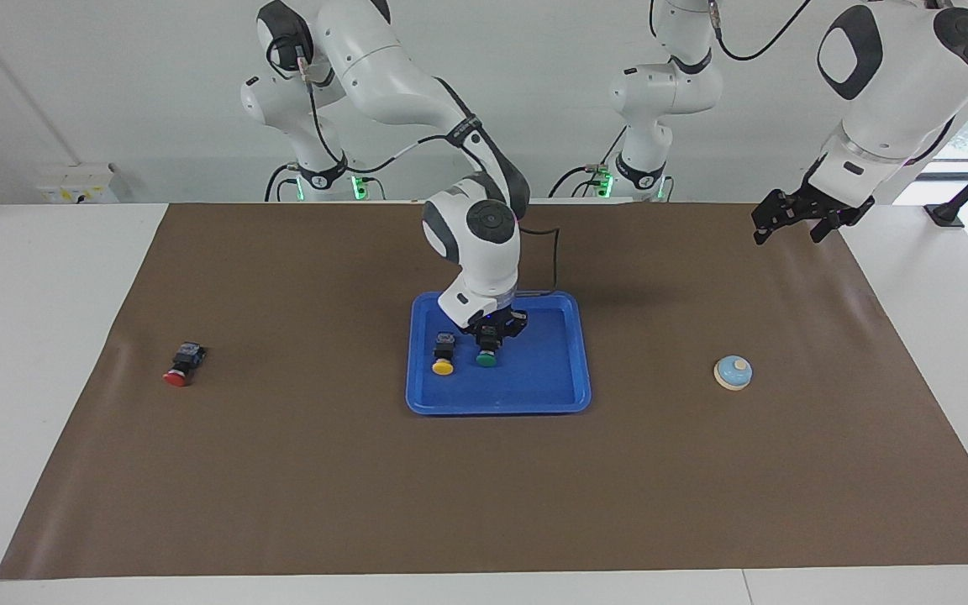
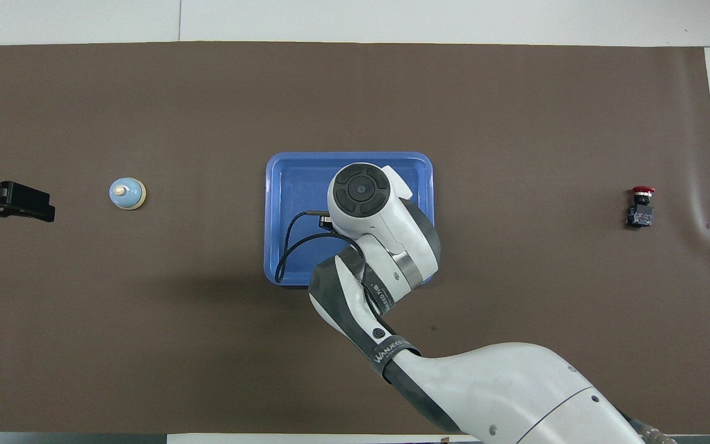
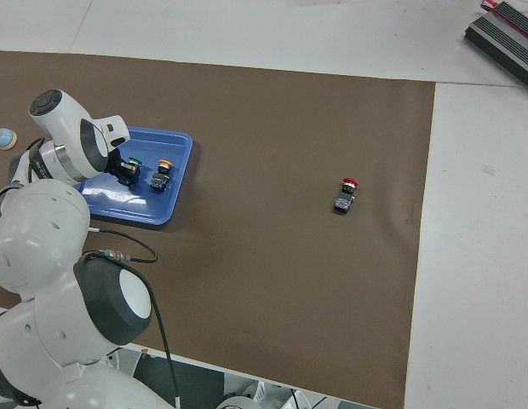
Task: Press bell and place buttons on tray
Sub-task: 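Carry the green button into the tray beside the yellow one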
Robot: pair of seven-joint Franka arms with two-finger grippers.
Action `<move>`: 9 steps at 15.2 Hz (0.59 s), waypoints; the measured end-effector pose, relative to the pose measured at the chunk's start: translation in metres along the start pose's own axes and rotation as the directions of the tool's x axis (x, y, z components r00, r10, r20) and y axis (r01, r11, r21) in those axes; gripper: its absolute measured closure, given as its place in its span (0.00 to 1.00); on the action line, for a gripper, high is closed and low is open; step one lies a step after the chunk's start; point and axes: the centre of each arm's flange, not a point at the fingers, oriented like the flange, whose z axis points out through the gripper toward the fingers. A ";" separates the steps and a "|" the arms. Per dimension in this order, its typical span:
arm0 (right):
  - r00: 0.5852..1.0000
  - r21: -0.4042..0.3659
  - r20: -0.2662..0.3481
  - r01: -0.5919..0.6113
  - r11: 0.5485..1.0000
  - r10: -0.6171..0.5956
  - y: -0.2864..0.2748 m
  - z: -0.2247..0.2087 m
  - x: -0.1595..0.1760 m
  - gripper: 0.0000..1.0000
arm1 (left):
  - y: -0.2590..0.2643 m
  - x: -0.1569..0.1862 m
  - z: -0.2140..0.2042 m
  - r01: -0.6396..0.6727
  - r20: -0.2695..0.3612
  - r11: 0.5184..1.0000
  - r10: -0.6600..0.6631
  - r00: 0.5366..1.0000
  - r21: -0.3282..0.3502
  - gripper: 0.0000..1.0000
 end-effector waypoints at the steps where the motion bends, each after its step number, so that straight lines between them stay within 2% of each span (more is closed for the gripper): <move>1: 1.000 0.001 -0.001 -0.019 1.000 0.019 -0.001 0.000 -0.001 0.54 | 0.000 0.000 0.000 0.000 0.000 1.000 0.000 1.000 0.000 0.00; 6: 0.995 -0.004 -0.001 -0.098 0.995 0.098 -0.006 -0.003 -0.007 0.02 | 0.000 0.000 0.000 0.000 0.000 1.000 0.000 1.000 0.000 0.00; 9: 0.987 -0.006 -0.008 -0.159 0.987 0.159 0.023 -0.030 0.019 0.00 | 0.000 0.000 0.000 0.000 0.000 1.000 0.000 1.000 0.000 0.00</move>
